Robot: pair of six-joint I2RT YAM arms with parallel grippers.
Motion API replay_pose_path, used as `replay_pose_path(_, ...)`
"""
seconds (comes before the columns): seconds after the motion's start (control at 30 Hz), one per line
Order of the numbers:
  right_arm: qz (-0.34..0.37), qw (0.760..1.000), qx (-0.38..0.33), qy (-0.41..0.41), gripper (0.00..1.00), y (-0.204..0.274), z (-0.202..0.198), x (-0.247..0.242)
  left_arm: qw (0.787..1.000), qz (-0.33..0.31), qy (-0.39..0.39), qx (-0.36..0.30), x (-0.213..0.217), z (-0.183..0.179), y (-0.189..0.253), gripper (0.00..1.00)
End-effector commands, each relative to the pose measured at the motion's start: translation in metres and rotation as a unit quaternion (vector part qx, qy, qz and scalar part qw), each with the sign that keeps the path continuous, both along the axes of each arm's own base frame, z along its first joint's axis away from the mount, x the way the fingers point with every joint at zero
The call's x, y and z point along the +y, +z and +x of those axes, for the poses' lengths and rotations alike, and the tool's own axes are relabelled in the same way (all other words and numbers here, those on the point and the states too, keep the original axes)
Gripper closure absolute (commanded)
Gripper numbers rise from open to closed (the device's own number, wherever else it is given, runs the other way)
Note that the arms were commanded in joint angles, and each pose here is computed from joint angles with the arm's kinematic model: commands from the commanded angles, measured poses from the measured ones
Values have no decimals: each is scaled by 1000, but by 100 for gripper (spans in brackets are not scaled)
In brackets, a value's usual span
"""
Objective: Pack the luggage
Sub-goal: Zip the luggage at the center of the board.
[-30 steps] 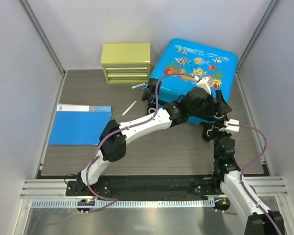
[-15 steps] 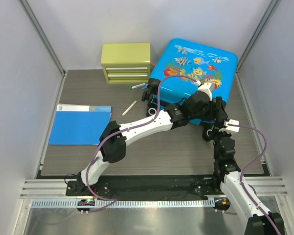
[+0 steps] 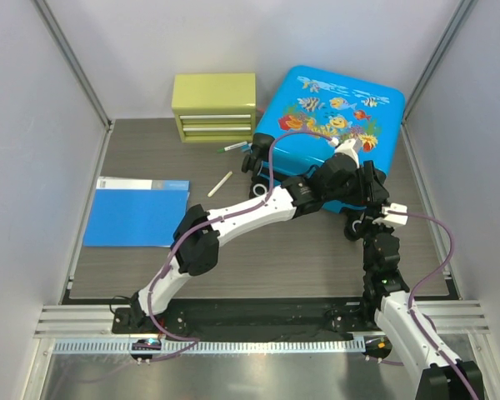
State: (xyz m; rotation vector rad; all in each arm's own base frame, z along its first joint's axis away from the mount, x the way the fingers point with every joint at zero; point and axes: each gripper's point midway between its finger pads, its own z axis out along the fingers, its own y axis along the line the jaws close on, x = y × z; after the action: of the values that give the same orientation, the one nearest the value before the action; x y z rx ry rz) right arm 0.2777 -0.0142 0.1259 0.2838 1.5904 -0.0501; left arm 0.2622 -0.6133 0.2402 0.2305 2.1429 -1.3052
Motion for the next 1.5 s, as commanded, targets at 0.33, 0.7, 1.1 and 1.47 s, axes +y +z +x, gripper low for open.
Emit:
replay_pose_path(0.33, -6, 994, -82, -67, 99, 49, 0, -23, 998, -67, -2, 5, 32, 10, 18, 100)
replay_pose_path(0.7, -12, 994, -83, -72, 99, 49, -2, -25, 996, -83, 19, -8, 75, 25, 31, 100)
replay_pose_path(1.1, -16, 994, -73, -74, 99, 46, -1, -26, 995, -88, -36, -40, 48, -3, 55, 73)
replay_pose_path(1.47, -11, 995, -75, -71, 99, 47, -1, -24, 997, -46, -53, -26, 22, -23, 36, 44)
